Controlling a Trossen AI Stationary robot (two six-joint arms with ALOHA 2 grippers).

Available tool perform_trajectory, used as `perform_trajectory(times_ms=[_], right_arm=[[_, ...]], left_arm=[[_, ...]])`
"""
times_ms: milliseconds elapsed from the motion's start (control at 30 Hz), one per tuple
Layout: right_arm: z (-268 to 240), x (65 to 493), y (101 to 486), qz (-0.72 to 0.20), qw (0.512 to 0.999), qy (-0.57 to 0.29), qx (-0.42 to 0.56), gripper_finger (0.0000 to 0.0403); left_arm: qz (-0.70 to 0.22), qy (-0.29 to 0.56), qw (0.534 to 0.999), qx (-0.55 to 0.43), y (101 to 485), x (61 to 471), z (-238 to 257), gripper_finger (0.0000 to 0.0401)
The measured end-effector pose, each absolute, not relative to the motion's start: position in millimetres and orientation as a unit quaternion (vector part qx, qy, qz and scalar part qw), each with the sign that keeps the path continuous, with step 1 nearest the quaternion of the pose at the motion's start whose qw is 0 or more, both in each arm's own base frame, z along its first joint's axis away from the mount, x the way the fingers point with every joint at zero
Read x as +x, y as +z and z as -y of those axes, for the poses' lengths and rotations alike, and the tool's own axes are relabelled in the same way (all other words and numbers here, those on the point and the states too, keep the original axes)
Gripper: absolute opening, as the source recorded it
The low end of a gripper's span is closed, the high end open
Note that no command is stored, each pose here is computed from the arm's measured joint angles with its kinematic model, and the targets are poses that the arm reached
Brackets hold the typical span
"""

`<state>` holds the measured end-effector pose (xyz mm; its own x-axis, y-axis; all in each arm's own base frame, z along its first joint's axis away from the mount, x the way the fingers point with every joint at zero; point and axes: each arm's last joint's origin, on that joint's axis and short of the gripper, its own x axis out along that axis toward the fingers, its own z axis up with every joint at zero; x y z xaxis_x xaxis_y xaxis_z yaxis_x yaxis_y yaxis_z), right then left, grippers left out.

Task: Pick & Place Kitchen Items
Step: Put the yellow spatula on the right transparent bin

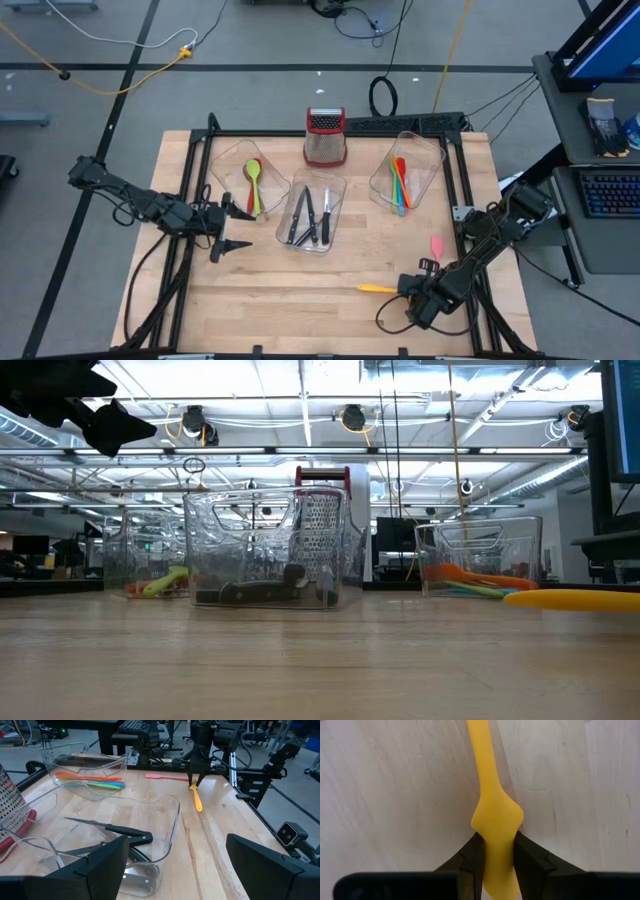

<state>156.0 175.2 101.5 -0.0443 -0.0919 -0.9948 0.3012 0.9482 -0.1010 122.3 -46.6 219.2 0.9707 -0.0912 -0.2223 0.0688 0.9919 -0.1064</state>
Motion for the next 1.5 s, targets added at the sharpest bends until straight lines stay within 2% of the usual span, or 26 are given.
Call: perform_trajectory(times_ms=[233, 400, 500, 633, 700, 767, 900, 1067, 1500], right_arm=[[-173, 162, 117, -0.722, 0.674, -0.156, 0.019, 0.0071], [-168, 167, 145, -0.721, 0.658, -0.191, -0.102, 0.0071], [-170, 176, 160, -0.693, 0.68, -0.205, -0.121, 0.0071], [-165, 177, 172, -0.685, 0.668, -0.223, -0.187, 0.0071], [-166, 184, 179, -0.663, 0.688, -0.216, -0.201, 0.0071], [-163, 186, 183, -0.656, 0.684, -0.218, -0.231, 0.0071], [-160, 194, 192, -0.633, 0.686, -0.204, -0.295, 0.0071], [-157, 198, 198, -0.613, 0.661, -0.164, -0.402, 0.0071], [-149, 210, 206, -0.544, 0.581, -0.131, -0.591, 0.007]], left_arm=[[-0.114, -0.04, 0.991, -0.051, 219, 122, 47, 0.034], [-0.111, -0.04, 0.991, -0.065, 220, 122, 47, 0.034], [-0.107, -0.041, 0.989, -0.09, 221, 123, 47, 0.034], [-0.092, -0.048, 0.985, -0.138, 224, 127, 49, 0.034], [-0.086, -0.047, 0.982, -0.159, 225, 130, 51, 0.034], [-0.075, -0.049, 0.98, -0.177, 226, 136, 54, 0.034], [-0.054, -0.051, 0.975, -0.211, 226, 152, 61, 0.034], [-0.039, -0.046, 0.968, -0.243, 221, 175, 71, 0.034], [-0.133, -0.024, 0.965, -0.226, 253, 269, 98, 0.034]])
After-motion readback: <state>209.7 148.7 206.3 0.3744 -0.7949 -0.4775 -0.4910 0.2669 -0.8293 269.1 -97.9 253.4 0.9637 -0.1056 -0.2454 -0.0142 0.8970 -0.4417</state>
